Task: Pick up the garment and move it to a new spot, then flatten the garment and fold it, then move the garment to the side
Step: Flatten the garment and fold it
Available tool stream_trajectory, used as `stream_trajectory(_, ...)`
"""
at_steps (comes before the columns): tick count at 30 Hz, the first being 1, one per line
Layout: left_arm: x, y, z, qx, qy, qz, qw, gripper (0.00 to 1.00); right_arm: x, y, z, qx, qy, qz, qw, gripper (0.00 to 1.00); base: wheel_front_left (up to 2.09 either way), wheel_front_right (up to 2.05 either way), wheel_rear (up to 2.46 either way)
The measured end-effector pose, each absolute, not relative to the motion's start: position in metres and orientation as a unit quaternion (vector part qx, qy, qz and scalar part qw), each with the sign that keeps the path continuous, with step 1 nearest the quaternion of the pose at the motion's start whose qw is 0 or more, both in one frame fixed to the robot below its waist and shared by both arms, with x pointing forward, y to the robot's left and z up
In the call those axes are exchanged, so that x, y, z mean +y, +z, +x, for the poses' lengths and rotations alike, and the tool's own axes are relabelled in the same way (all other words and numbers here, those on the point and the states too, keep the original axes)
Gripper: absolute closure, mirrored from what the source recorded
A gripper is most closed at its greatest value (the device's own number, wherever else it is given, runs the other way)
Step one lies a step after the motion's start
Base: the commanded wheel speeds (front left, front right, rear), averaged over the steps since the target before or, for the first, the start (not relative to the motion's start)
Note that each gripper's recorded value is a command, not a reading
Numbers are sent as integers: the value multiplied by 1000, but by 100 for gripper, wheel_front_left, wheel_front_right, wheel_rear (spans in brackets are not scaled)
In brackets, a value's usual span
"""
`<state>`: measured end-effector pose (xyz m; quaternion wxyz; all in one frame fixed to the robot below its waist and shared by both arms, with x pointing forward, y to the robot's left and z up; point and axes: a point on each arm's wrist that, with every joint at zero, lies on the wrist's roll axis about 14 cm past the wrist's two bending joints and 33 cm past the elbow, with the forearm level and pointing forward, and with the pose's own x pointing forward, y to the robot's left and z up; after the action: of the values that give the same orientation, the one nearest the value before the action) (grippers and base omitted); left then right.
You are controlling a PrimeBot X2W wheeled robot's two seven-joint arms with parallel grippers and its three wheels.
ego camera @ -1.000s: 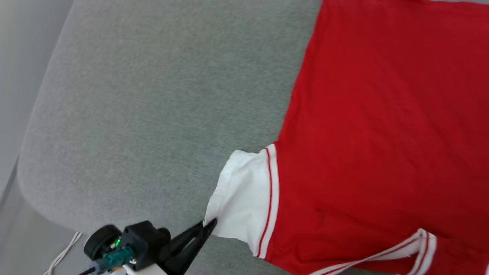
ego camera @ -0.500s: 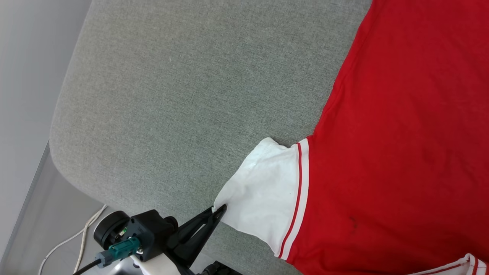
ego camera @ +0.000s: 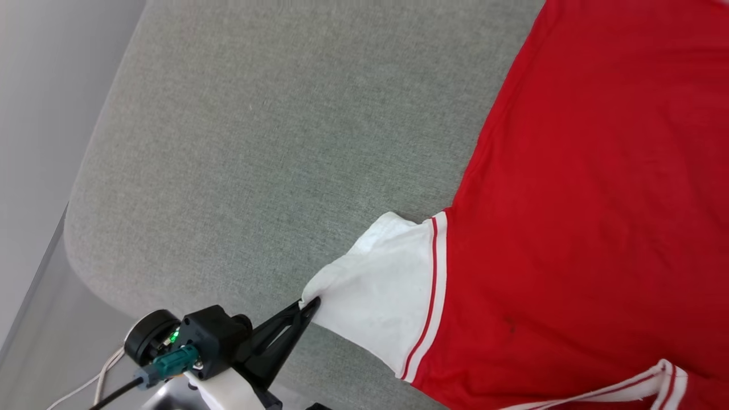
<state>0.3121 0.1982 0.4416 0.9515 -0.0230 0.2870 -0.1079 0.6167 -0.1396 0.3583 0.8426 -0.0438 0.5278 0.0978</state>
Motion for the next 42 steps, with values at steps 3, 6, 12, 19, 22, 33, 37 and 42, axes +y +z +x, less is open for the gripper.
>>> stream_trajectory(3,200,448,311,276,-107,-21,955,100,-150,363,598,528,96,-49,842,100,0,0,0)
stream_trajectory(6,198,455,305,265,-106,-33,958,100,-156,368,572,527,103,-51,842,100,0,0,0)
stream_trajectory(12,198,467,296,246,-115,-21,962,100,-187,378,510,529,96,-33,843,100,0,0,0)
stream_trajectory(19,184,471,281,232,-132,-43,963,100,-221,392,431,513,80,3,855,100,0,0,0)
stream_trajectory(22,180,471,277,225,-137,-46,964,100,-234,397,398,504,66,21,861,100,0,0,0)
stream_trajectory(33,162,479,279,201,-165,-55,964,100,-252,384,301,515,27,78,853,100,0,0,0)
stream_trajectory(37,160,478,280,202,-169,-55,963,100,-249,382,297,516,29,81,852,100,0,0,0)
stream_trajectory(42,160,478,282,204,-168,-56,963,100,-242,393,317,492,44,74,866,0,0,0,0)
